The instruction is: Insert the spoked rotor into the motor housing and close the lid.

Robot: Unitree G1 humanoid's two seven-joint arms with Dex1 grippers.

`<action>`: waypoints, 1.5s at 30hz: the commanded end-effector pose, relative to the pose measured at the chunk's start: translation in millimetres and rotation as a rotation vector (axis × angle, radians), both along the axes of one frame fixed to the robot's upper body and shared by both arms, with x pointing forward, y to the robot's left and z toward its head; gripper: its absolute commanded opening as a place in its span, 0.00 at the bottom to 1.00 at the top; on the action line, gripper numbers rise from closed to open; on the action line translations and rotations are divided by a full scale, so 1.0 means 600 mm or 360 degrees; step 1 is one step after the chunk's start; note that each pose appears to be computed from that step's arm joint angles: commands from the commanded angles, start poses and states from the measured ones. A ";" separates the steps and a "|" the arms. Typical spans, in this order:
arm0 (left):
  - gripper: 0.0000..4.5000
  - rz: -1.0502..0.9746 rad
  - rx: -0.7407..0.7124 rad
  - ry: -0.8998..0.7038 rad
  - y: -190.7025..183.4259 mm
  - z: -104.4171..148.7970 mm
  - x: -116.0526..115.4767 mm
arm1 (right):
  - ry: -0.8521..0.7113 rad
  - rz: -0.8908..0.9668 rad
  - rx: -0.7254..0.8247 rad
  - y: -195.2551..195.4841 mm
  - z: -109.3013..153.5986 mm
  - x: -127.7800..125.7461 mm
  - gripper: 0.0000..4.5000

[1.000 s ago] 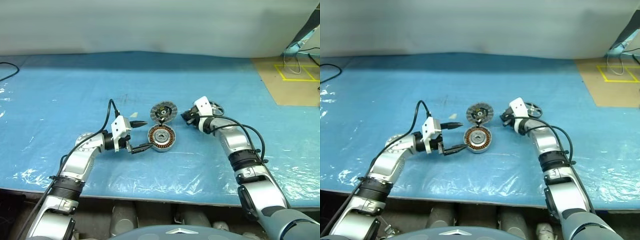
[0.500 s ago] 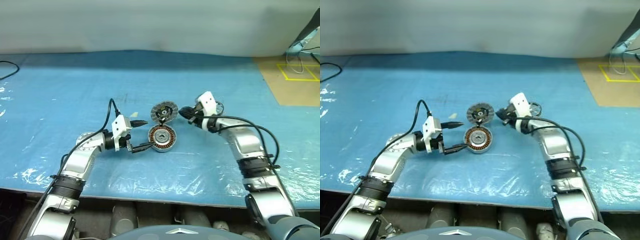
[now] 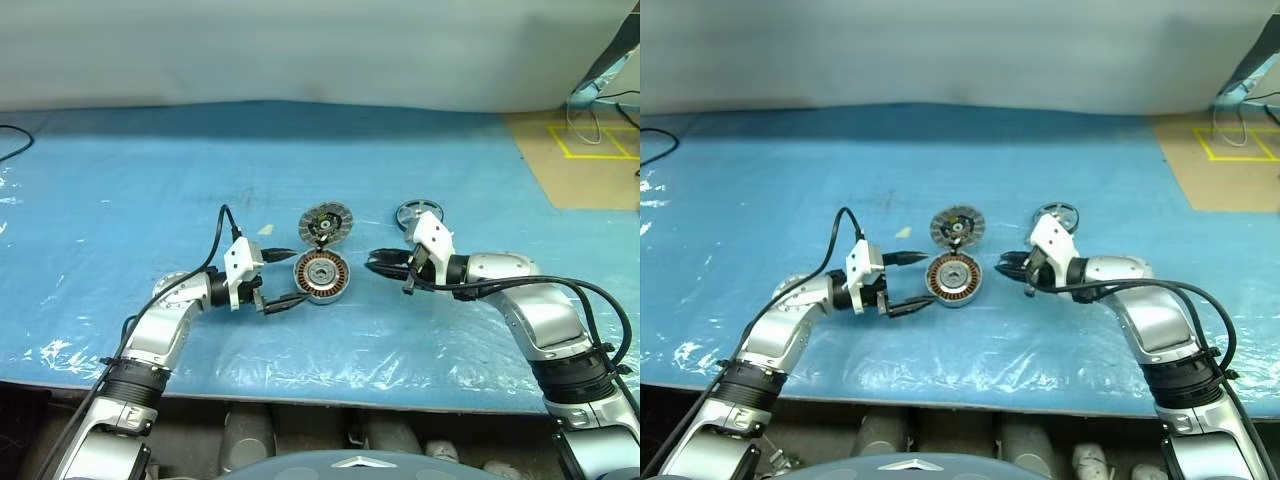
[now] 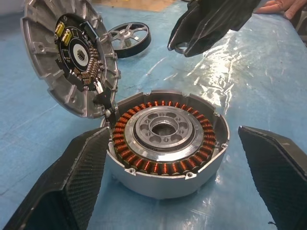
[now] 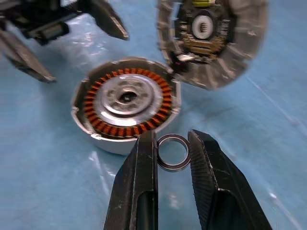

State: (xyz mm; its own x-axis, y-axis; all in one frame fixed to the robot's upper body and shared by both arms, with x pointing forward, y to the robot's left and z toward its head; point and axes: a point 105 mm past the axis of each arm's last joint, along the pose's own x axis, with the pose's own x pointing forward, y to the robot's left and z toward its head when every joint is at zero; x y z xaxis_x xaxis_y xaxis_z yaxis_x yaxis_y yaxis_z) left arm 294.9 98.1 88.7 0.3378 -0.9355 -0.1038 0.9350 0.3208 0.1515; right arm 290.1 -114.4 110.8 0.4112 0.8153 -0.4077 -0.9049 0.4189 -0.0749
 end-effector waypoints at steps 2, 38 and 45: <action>1.00 -0.0025 -0.0019 -0.0051 -0.002 0.013 -0.005 | -0.0028 0.0139 0.0012 0.030 0.013 -0.002 0.12; 1.00 0.0007 -0.0014 -0.0066 -0.001 0.014 -0.008 | 0.0034 0.0367 -0.0014 0.108 -0.027 0.053 0.12; 1.00 0.0000 -0.0005 -0.0064 0.000 0.013 -0.009 | 0.0029 0.0350 0.0029 0.111 -0.019 0.056 0.12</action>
State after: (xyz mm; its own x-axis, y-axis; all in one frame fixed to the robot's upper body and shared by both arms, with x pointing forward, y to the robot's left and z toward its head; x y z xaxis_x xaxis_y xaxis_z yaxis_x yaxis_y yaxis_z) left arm 290.0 100.6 83.6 0.3567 -0.9278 -0.1094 0.9295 0.3406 0.1416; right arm 319.1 -50.1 87.0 0.1992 0.8800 -0.4311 -0.9778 0.2078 -0.0277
